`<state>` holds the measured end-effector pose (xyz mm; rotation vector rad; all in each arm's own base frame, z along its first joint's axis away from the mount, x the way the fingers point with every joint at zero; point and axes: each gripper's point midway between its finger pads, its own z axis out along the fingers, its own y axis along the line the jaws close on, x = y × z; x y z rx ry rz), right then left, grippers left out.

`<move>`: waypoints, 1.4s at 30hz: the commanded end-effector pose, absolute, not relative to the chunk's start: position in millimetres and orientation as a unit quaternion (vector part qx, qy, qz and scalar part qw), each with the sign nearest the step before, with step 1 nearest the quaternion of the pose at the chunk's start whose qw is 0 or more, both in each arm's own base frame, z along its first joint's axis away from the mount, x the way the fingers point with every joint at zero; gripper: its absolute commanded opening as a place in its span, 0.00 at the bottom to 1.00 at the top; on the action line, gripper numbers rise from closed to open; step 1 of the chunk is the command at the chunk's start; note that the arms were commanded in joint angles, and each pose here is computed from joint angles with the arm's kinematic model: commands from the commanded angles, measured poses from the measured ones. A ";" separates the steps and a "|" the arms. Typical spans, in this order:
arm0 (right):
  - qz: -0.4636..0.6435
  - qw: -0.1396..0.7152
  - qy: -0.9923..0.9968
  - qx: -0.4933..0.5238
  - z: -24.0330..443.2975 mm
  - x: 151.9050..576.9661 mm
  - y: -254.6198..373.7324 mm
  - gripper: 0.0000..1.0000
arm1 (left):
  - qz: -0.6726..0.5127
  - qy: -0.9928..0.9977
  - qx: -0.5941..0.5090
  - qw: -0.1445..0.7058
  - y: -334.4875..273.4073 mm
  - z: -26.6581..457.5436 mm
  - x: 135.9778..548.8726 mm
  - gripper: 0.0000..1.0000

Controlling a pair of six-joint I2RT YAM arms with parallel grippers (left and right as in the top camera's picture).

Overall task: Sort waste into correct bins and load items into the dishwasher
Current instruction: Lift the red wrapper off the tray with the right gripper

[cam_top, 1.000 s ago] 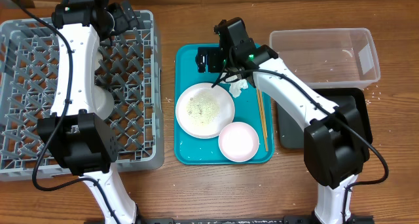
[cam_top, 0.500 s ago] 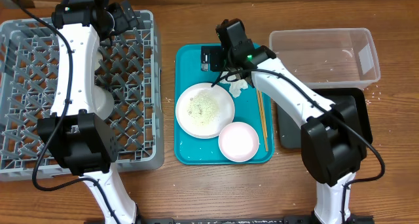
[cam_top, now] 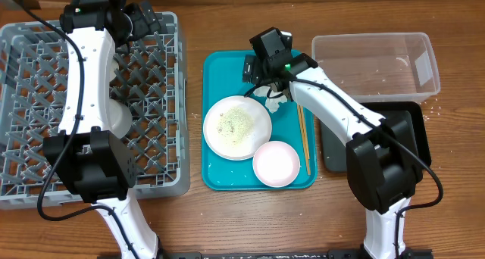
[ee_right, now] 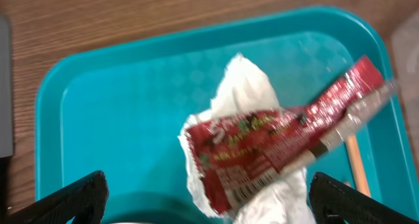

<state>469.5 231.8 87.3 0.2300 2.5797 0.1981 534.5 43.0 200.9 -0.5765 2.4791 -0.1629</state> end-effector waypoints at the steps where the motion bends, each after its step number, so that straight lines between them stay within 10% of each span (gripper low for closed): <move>1: 0.071 0.276 0.949 0.133 94.7 474.7 225.8 1.00 | -0.062 0.923 -0.225 0.306 45.7 213.7 535.1 1.00; 32: 0.091 0.216 0.908 0.348 50.9 483.1 188.2 0.91 | -0.062 0.923 -0.225 0.306 45.7 213.7 535.1 1.00; 42: 0.104 0.233 0.903 0.345 56.5 492.5 191.7 0.57 | -0.062 0.923 -0.225 0.306 45.7 213.7 535.1 1.00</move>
